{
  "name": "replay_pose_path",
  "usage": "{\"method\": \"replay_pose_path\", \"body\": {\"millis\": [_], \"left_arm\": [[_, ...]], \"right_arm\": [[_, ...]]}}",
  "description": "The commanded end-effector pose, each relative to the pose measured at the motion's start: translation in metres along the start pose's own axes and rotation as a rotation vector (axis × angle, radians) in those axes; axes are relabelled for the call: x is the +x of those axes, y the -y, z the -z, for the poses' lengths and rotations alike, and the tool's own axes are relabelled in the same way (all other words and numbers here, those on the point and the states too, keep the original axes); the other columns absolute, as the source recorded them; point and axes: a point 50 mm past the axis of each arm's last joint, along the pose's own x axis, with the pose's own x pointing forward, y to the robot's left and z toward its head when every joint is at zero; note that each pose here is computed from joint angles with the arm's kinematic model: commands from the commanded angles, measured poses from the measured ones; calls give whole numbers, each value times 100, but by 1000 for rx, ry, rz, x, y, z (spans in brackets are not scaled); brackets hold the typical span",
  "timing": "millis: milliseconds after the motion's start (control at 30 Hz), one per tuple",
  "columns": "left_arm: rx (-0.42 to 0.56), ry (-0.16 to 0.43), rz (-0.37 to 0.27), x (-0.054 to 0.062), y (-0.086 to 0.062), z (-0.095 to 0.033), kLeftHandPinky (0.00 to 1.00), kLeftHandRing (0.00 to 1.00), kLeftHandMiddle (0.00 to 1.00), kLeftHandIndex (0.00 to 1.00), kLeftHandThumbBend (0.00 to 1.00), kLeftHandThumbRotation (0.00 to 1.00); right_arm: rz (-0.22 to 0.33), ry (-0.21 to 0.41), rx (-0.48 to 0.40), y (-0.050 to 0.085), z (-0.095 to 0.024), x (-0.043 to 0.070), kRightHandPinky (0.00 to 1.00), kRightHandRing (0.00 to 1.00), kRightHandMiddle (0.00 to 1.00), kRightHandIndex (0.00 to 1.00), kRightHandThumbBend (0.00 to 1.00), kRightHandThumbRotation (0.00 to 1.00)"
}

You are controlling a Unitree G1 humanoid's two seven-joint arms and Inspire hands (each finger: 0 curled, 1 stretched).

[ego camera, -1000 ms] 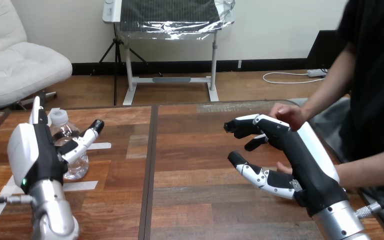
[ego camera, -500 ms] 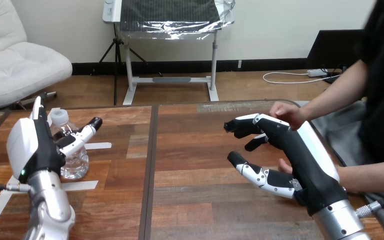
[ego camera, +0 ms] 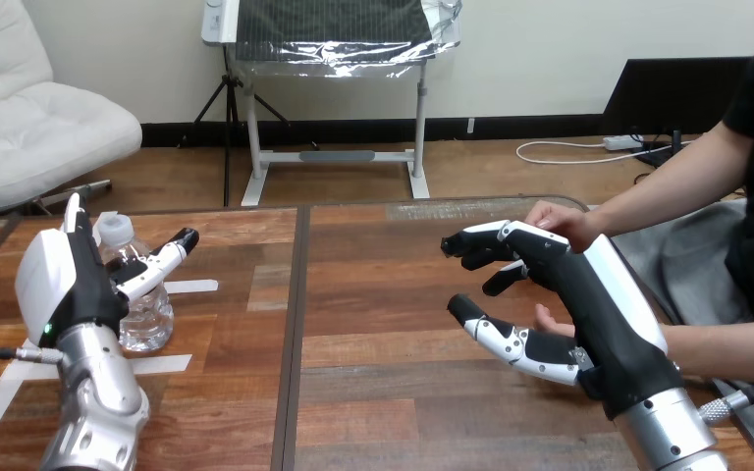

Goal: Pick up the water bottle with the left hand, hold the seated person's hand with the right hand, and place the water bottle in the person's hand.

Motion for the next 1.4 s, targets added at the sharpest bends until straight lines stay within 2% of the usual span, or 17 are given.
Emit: {"method": "replay_pose_path", "body": {"millis": [0, 233, 733, 967, 1367], "left_arm": [[3, 48, -40, 21, -14, -27, 80, 88, 92, 94, 95, 52], [34, 27, -37, 24, -14, -25, 79, 88, 92, 93, 95, 54], [101, -3, -10, 29, -17, -24, 78, 87, 92, 94, 90, 53], [134, -19, 8, 31, -16, -22, 78, 87, 91, 93, 90, 53], [234, -44, 57, 33, -15, -18, 77, 86, 91, 93, 90, 60]], "right_arm": [[26, 71, -59, 15, -11, 15, 55, 69, 72, 67, 49, 0], [22, 83, -84, 16, -11, 14, 55, 70, 72, 66, 50, 0], [15, 62, -82, 18, -10, 13, 58, 71, 72, 66, 50, 0], [9, 72, -116, 19, -10, 13, 57, 71, 72, 66, 50, 0], [3, 70, -125, 21, -10, 12, 57, 70, 71, 65, 51, 0]]}}
